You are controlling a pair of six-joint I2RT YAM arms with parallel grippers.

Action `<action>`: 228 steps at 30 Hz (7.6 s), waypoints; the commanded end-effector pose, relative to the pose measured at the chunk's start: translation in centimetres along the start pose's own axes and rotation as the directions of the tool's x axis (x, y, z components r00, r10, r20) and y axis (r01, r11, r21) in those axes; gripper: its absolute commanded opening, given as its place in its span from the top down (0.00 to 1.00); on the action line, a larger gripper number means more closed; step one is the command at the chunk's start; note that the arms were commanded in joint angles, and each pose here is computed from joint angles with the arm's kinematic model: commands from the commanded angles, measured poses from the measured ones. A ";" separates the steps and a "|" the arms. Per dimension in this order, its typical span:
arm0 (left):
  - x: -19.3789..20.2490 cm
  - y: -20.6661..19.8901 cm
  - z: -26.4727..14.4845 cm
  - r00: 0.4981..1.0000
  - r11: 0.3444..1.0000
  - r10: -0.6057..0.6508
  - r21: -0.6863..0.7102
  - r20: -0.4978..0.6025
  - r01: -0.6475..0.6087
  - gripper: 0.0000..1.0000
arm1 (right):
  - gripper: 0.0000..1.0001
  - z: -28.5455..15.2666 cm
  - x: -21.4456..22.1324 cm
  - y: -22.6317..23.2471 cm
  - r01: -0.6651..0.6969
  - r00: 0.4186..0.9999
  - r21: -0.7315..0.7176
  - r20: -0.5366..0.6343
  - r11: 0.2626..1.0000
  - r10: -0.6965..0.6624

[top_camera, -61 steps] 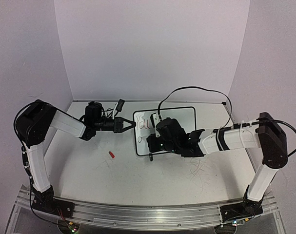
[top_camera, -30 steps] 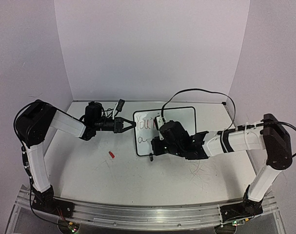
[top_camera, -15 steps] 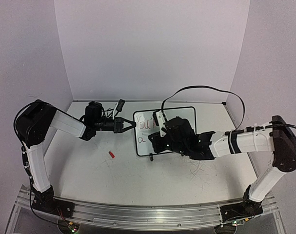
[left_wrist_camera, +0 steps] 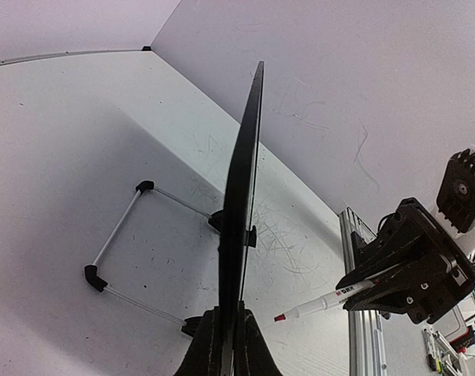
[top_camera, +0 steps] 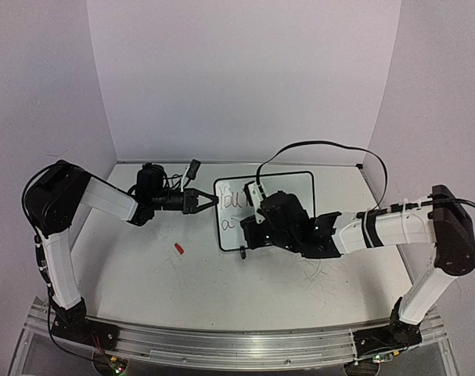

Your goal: Write a sentence on the whiteboard

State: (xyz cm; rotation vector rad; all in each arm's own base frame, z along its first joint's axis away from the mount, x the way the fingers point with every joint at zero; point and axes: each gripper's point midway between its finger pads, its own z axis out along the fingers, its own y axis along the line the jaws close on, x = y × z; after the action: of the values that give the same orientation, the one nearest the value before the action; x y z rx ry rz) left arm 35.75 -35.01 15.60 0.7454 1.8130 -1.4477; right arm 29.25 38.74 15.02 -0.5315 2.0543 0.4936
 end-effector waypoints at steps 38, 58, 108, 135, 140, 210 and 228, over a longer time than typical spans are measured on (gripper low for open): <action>-1.4 -2.4 0.5 0.999 0.997 0.052 0.053 0.000 -0.052 1.00 | 1.00 1.5 -0.7 -0.8 0.007 1.000 0.083 0.010 0.996 -0.008; -1.4 -2.4 0.5 0.998 0.997 0.056 0.052 0.001 -0.056 1.00 | 1.00 2.0 -0.5 -1.1 0.001 1.000 0.109 -0.002 0.994 -0.001; -1.2 -2.4 0.6 0.999 0.997 0.053 0.052 -0.004 -0.053 1.00 | 1.00 1.8 -1.2 -1.9 -0.050 0.998 0.116 0.028 0.992 0.047; -1.2 -2.4 0.6 0.999 0.997 0.054 0.052 -0.005 -0.053 1.00 | 1.00 0.4 -0.8 -3.4 -0.098 0.995 0.152 0.044 0.984 0.092; -1.1 -2.3 0.7 0.999 0.997 0.051 0.051 -0.007 -0.051 1.00 | 1.00 0.6 1.0 -3.2 -0.098 0.995 0.138 0.000 0.986 0.099; -1.1 -2.5 0.8 0.999 0.997 0.054 0.052 -0.009 -0.053 1.00 | 1.00 0.6 3.7 -4.2 -0.132 0.988 0.183 -0.060 0.974 0.145; -1.1 -2.4 0.8 0.999 0.997 0.053 0.051 -0.010 -0.053 1.00 | 1.00 0.1 3.1 -4.4 -0.130 0.989 0.197 -0.050 0.972 0.143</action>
State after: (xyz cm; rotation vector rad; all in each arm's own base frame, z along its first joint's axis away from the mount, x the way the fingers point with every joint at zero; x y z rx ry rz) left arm 35.82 -35.07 15.51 0.7494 1.8194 -1.4402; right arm 29.95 35.66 11.12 -0.3189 2.1851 0.3923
